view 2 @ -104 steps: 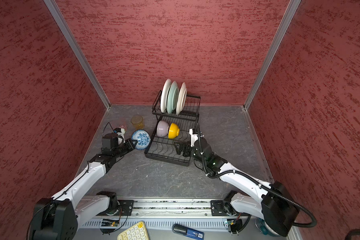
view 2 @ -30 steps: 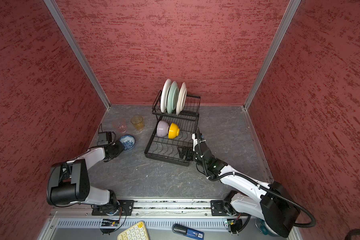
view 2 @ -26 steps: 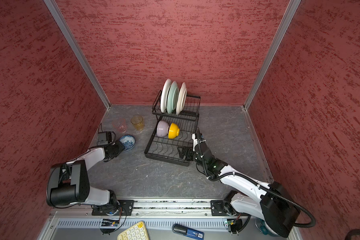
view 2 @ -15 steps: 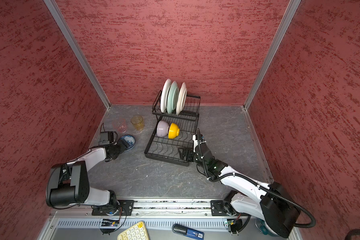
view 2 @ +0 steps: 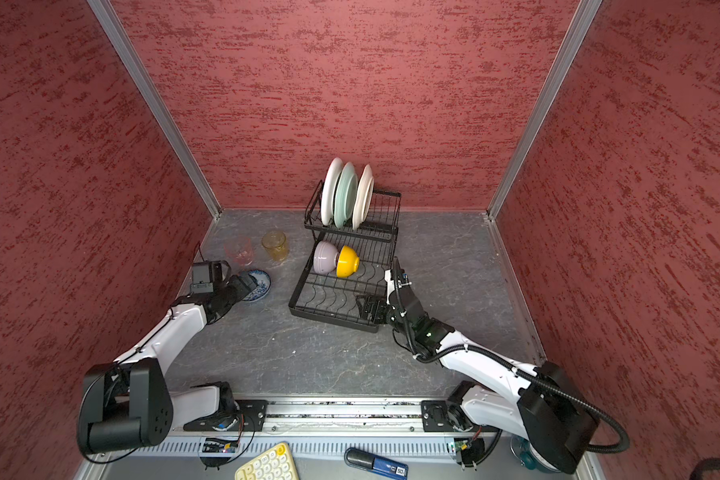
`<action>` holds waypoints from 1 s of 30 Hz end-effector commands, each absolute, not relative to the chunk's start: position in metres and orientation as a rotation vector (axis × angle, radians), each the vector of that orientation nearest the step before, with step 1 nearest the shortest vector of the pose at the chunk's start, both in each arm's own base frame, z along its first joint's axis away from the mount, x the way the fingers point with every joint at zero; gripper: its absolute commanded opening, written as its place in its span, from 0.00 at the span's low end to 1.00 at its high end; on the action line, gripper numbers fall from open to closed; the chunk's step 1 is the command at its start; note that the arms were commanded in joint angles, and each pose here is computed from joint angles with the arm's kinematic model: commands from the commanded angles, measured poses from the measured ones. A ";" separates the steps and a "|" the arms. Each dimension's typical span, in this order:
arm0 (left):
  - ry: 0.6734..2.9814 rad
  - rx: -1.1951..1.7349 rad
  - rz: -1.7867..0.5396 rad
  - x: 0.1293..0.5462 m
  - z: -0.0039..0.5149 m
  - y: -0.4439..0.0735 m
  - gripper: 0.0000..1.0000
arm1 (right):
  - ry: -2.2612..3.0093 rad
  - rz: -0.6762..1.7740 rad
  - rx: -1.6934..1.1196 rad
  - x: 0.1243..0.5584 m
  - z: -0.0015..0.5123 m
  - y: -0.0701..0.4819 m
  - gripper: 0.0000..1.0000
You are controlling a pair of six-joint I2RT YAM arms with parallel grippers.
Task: Unload the mixed dishes from the dish rack
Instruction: 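Open the left gripper off the bowl while the right gripper reaches toward the rack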
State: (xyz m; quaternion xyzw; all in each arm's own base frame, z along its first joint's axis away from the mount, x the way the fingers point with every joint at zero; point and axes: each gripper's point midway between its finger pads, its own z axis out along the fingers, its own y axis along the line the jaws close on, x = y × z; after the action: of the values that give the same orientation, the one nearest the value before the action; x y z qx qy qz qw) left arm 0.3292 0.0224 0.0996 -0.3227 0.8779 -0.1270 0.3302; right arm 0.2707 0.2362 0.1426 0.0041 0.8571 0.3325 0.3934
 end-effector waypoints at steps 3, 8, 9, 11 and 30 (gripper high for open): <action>2.291 -0.759 -0.345 0.324 0.116 0.010 1.00 | 2.140 0.847 0.017 0.279 0.156 0.241 0.99; 2.238 -0.696 -0.386 0.321 0.139 -0.003 1.00 | 2.142 0.843 -0.001 0.283 0.159 0.246 0.99; 2.225 -0.689 -0.395 0.320 0.143 -0.005 1.00 | 2.143 0.843 -0.001 0.283 0.158 0.246 0.99; 2.204 -0.664 -0.414 0.318 0.151 -0.011 1.00 | 2.144 0.839 -0.002 0.285 0.157 0.247 0.99; 2.092 -0.527 -0.463 0.315 0.184 -0.033 1.00 | 2.175 0.839 -0.058 0.318 0.143 0.285 0.99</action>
State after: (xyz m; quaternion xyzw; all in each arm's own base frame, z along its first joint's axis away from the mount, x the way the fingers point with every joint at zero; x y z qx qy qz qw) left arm 0.3133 -0.0350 0.1825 -0.2189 0.8516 -0.1922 0.4358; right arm 0.3103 0.2744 0.1297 -0.0131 0.8704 0.3149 0.3782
